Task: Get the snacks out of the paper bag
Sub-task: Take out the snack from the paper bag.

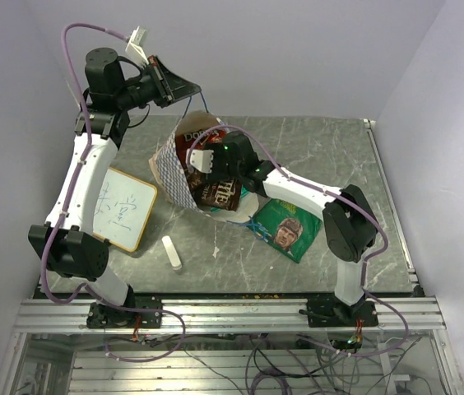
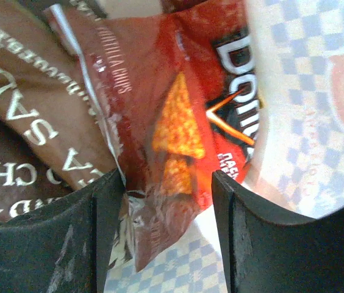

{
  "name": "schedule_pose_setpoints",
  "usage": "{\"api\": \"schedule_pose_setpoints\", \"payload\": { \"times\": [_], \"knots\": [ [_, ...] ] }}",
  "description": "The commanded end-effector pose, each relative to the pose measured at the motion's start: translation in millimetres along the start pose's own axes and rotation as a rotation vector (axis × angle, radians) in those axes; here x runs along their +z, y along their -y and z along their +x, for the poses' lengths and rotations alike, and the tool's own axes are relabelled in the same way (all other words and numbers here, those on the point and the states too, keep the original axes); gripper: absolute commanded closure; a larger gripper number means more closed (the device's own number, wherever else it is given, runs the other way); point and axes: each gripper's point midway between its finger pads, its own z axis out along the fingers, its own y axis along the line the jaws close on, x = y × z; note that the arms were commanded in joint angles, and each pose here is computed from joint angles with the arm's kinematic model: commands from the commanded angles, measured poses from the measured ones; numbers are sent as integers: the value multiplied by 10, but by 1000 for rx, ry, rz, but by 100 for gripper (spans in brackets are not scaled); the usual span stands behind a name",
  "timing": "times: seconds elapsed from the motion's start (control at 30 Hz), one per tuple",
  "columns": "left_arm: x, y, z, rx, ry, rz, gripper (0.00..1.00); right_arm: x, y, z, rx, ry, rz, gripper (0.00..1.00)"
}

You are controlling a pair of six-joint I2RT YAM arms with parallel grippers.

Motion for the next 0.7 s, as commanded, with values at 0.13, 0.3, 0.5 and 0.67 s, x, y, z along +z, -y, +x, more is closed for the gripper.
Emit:
{"api": "schedule_pose_setpoints", "payload": {
  "times": [0.13, 0.3, 0.5, 0.67],
  "knots": [
    [-76, 378, -79, 106, 27, 68, 93, 86, 420, -41, 37, 7, 142, 45],
    [-85, 387, -70, 105, 24, 69, 93, 131, 281, -91, -4, 57, 74, 46],
    [-79, 382, -48, 99, 19, 69, 93, 233, 251, -79, -15, 66, 75, 43],
    [-63, 368, -45, 85, 17, 71, 93, 288, 158, -92, -18, 91, 42, 44]
  ]
}}
